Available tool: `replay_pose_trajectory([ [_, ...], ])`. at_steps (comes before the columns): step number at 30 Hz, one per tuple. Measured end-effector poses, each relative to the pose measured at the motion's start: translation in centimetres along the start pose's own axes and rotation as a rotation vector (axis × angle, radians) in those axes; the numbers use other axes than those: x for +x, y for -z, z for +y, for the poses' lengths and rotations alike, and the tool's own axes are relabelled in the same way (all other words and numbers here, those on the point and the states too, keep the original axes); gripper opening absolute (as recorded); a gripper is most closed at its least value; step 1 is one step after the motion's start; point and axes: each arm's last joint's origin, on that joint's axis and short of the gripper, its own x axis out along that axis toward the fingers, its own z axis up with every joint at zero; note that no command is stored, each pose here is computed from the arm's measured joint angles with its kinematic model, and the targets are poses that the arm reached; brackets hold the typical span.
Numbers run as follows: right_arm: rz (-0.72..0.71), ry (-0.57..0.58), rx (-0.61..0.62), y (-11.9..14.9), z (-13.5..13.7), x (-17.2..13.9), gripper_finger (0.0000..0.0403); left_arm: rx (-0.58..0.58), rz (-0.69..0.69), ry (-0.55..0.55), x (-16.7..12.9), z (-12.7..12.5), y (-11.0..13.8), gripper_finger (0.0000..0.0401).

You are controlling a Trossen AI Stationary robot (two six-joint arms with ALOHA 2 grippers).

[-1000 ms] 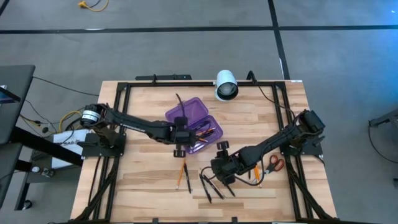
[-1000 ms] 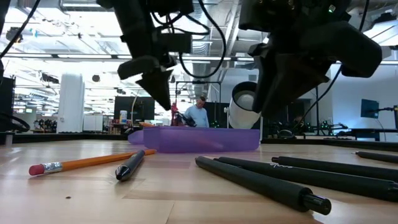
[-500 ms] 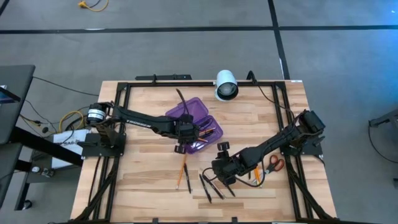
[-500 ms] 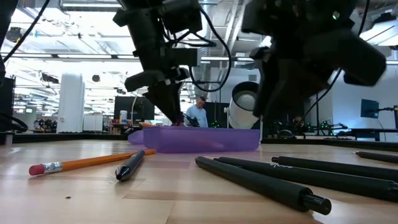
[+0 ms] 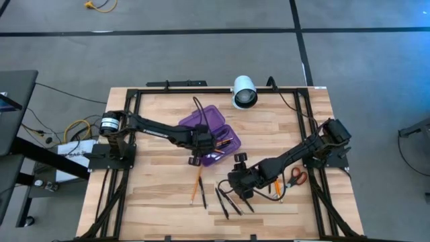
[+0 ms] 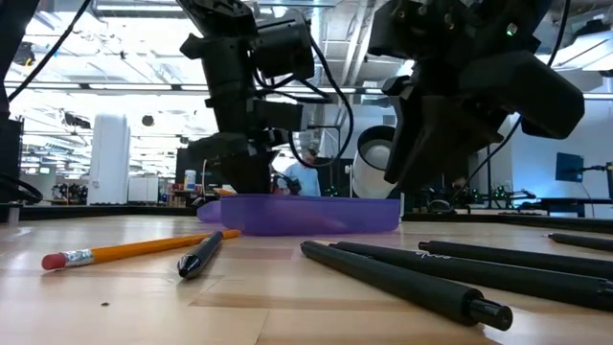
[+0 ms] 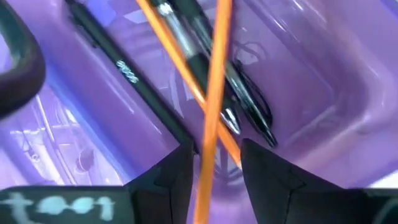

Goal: Pick & place school supplies into a supply box
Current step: Put the orange pencil into the purple supply box

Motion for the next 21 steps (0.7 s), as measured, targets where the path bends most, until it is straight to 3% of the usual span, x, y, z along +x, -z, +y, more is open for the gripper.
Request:
replay_pose_trajectory([
  [7,-0.006,-0.003,-0.002,-0.03,0.19,-0.08,0.0134,-0.038,0.024,-0.038,0.01,0.22,0.2,0.0086],
  [15,-0.006,-0.003,0.009,-0.03,0.18,-0.07,0.0134,-0.037,0.03,-0.039,-0.01,0.24,0.27,0.0012],
  [21,-0.006,-0.003,0.016,-0.03,0.18,-0.07,0.0134,-0.086,0.043,-0.088,-0.02,0.38,0.33,0.0023],
])
